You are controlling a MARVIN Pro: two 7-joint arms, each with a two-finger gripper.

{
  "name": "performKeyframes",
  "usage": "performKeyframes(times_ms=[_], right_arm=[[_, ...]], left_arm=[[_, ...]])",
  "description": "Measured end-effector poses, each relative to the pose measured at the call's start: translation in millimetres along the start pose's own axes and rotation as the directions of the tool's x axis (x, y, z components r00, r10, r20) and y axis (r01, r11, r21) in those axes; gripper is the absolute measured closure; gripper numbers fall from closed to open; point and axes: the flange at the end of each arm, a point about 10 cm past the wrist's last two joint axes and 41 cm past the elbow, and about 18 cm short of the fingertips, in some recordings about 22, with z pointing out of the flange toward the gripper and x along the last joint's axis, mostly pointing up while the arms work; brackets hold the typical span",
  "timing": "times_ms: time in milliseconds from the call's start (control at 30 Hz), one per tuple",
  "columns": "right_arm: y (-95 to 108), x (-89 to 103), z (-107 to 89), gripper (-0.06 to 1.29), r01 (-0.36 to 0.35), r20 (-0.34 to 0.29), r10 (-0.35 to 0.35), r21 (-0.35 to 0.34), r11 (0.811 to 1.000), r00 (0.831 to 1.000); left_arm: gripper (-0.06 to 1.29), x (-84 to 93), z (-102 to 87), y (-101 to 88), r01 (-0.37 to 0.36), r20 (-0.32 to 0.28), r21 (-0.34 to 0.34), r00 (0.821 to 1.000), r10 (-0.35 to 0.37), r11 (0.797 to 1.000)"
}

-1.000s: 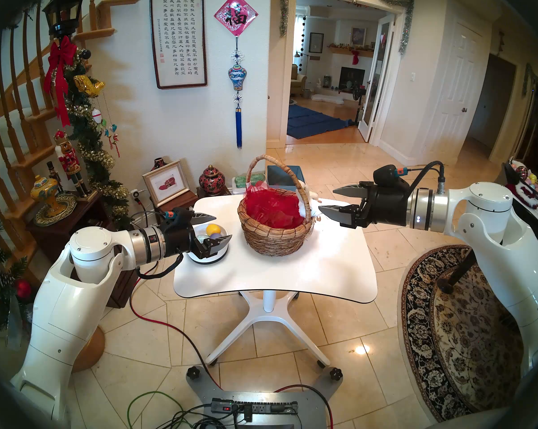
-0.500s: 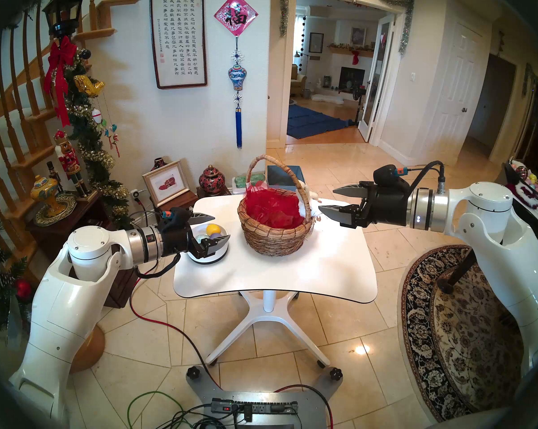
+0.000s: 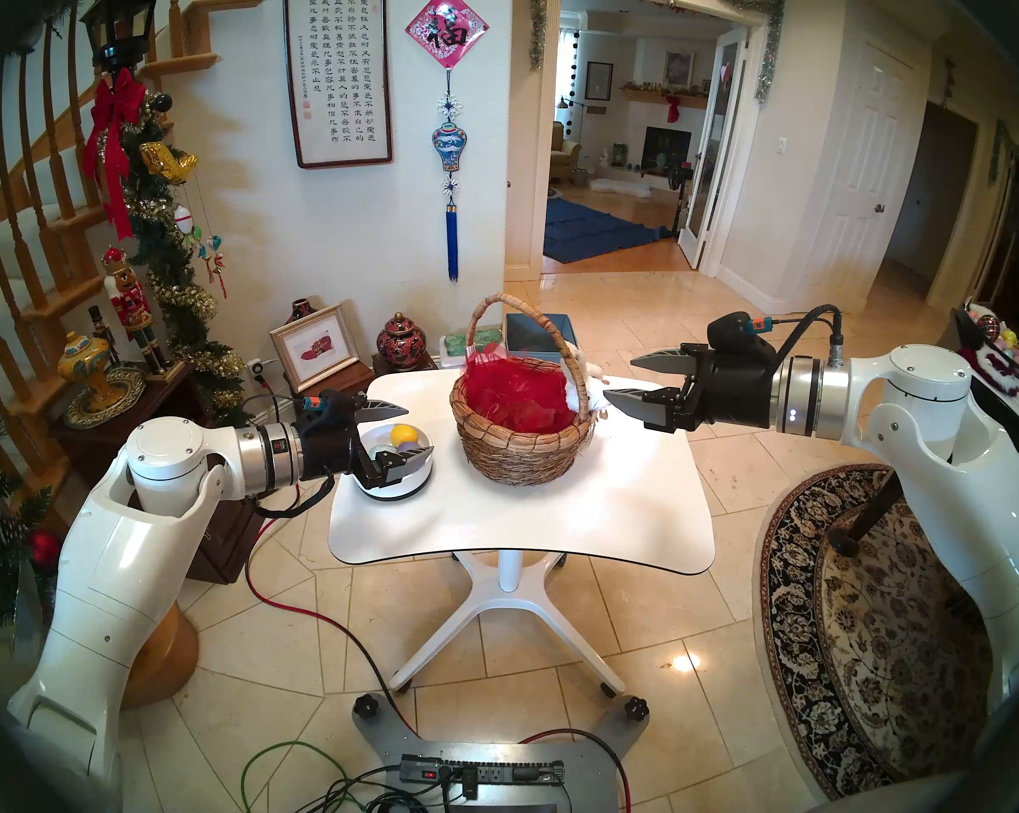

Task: Put easter egg into basket

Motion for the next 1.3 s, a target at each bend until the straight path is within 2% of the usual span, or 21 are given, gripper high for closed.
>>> performKeyframes(times_ms=[433, 767, 1300], right_arm=[[0, 0.1, -0.1, 0.02, 0.0, 0.0, 0.0, 0.0, 1.0, 1.0], [0, 0.1, -0.1, 0.02, 0.001, 0.0, -0.001, 0.0, 1.0, 1.0], [0, 0.1, -0.1, 0.02, 0.001, 0.0, -0.001, -0.001, 1.0, 1.0]], left_arm=[[0.0, 3.1, 9.8, -8.4, -0.007, 0.104, -0.028, 0.995, 0.01, 1.0], [0.0, 5.6, 12.5, -10.2, -0.009, 0.15, -0.038, 0.989, 0.015, 0.999], [0.0, 1.6, 13.8, -16.9, -0.044, 0.189, -0.001, 0.981, 0.044, 0.999]])
